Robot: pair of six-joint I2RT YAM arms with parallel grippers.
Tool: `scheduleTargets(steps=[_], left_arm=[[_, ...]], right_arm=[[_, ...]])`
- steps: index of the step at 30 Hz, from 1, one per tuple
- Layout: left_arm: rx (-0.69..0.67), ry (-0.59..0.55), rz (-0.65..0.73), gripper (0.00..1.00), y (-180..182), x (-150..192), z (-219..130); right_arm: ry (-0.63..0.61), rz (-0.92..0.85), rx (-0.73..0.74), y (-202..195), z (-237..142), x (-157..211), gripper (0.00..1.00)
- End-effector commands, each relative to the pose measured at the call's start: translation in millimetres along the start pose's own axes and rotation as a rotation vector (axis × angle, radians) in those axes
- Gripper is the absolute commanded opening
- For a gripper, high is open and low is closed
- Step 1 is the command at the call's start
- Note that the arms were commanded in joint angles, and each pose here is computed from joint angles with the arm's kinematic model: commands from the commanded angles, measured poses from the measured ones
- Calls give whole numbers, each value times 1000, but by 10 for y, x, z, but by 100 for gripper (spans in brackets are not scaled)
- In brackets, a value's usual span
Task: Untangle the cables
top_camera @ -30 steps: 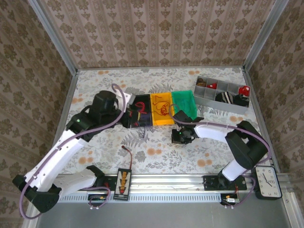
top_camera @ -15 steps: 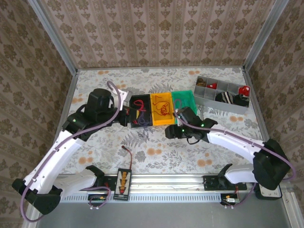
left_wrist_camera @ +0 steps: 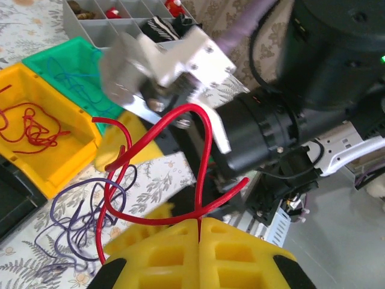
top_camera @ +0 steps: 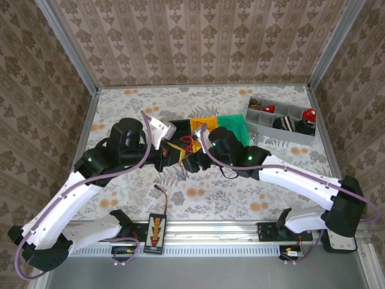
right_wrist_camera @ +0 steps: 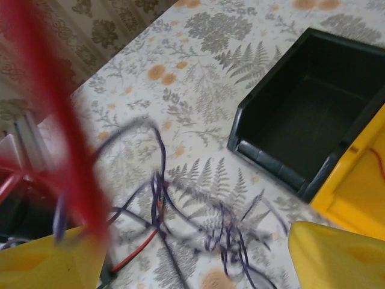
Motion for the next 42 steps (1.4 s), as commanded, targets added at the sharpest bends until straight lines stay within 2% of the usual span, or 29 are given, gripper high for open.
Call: scheduleTargets(steps=[1, 3, 8, 9, 10, 14, 22, 28, 31, 36, 42], left_arm=[[40, -4, 52, 0, -145, -31, -75], [43, -2, 58, 0, -161, -26, -72], [-24, -41, 74, 0, -77, -73, -102], [-54, -62, 77, 0, -37, -101, -123], [-89, -89, 81, 0, 5, -134, -155], [-214, -185, 81, 0, 169, -250, -303], [-439, -322, -8, 0, 575, -394, -583], [-608, -442, -79, 0, 861, -523, -890], [-570, -417, -82, 0, 883, -578, -798], [-386, -286, -89, 0, 820, -653, -259], [-271, -180, -109, 0, 889, -788, 307]], right_arm=[[-35, -99, 15, 0, 91, -184, 81], [-19, -89, -6, 18, 198, -164, 73], [37, -8, -29, 9, 329, -25, 12], [38, 18, -16, -34, 327, 26, 4], [39, 51, -2, -91, 318, 102, 0], [25, 201, 96, -419, 162, 415, 0], [95, 538, 462, -1281, -336, 1318, 0], [117, 768, 669, -1614, -737, 1938, 0], [107, 816, 683, -1631, -794, 2079, 0], [110, 808, 687, -1637, -797, 2113, 0], [98, 776, 677, -1646, -777, 2017, 0]])
Point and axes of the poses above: each hand's point on the last joint's axis, 136 mm out from that joint toward the fingers, its own z axis out along the fingers, its own y axis along the line the jaws close on, x = y × z, the point moved 2 cm from there along -z, back along the fingers, and after that the axes turned 2 degrees about -z, right-handed, at the moved point
